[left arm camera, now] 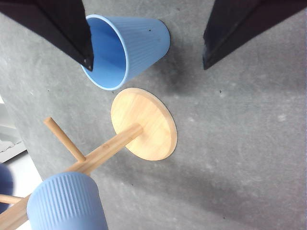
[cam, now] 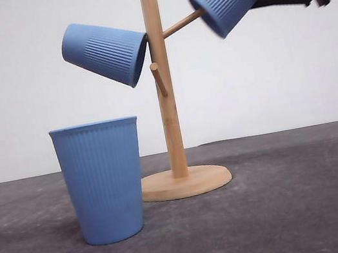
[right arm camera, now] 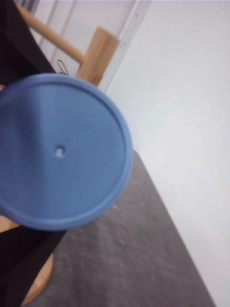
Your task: Place three cups
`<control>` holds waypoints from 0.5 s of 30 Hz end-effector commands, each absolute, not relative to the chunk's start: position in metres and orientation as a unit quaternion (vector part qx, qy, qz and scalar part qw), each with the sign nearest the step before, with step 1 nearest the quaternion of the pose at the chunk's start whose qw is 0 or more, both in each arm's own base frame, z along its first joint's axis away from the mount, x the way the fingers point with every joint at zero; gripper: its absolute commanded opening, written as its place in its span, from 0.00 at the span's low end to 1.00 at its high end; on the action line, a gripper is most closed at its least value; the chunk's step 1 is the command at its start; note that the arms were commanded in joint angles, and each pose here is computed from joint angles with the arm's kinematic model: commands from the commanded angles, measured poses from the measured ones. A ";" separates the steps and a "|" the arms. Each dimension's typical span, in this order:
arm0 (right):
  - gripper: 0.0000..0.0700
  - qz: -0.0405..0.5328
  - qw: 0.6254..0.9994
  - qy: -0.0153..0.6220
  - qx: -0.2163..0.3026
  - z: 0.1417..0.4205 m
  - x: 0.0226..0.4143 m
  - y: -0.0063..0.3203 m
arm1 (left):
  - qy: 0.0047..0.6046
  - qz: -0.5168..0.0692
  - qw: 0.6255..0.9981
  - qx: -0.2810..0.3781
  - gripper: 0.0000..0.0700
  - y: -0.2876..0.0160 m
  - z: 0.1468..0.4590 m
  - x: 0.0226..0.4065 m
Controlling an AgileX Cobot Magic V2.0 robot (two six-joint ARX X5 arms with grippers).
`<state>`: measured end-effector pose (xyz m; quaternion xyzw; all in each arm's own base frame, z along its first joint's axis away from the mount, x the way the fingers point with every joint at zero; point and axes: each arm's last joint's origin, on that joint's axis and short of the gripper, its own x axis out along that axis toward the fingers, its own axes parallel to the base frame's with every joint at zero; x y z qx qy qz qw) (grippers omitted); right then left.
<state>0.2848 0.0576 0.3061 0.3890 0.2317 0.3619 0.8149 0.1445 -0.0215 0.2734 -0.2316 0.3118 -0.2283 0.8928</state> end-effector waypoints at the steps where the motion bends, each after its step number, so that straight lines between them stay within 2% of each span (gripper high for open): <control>1: 0.54 0.373 0.811 0.229 0.389 0.307 0.290 0.063 | 0.307 -0.231 0.895 -0.226 0.60 -0.022 0.276 0.145; 11: 0.54 0.379 0.809 0.244 0.377 0.290 0.301 0.079 | 0.307 -0.231 0.895 -0.226 0.60 -0.022 0.276 0.145; 15: 0.62 0.377 0.807 0.256 0.374 0.283 0.304 0.082 | 0.307 -0.231 0.895 -0.225 0.60 -0.022 0.276 0.145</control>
